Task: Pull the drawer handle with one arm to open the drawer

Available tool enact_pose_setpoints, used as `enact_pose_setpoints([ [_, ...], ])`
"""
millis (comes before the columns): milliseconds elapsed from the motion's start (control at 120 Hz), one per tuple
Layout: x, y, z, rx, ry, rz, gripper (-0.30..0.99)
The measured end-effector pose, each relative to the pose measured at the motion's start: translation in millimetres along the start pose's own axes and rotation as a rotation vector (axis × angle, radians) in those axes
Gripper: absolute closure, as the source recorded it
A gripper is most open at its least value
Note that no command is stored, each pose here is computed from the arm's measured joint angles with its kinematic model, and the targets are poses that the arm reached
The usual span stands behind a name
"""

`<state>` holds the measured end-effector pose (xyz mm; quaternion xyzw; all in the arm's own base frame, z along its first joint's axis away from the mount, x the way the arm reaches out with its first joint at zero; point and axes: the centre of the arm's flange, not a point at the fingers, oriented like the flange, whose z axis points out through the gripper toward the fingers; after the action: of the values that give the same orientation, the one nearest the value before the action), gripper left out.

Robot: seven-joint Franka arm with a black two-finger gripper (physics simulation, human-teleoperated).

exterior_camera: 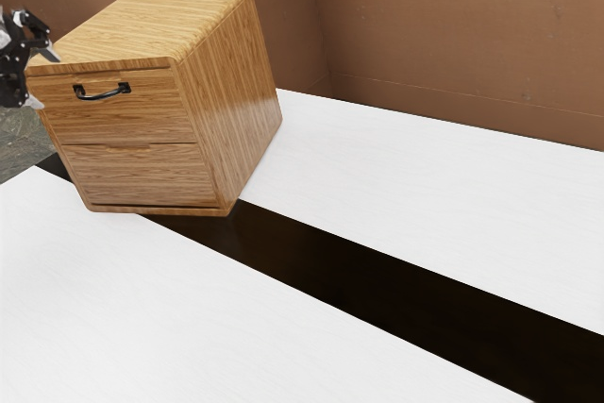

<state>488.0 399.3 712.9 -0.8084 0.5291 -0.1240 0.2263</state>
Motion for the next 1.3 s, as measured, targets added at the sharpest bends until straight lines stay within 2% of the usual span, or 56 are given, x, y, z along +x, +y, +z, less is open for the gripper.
enact_pose_setpoints([
  [167,-1,6,3,-0.048,-0.003,-0.002,0.00],
  [400,1,-2,-5,0.006,0.005,-0.003,0.00],
  [583,21,-8,26,-0.020,0.010,0.024,0.00],
  [742,33,-2,42,-0.075,0.025,0.044,0.00],
  [983,32,12,41,-0.173,0.022,0.044,0.01],
  [1142,18,2,20,-0.103,0.029,0.011,0.01],
  [1300,33,1,27,-0.099,0.046,0.036,0.00],
])
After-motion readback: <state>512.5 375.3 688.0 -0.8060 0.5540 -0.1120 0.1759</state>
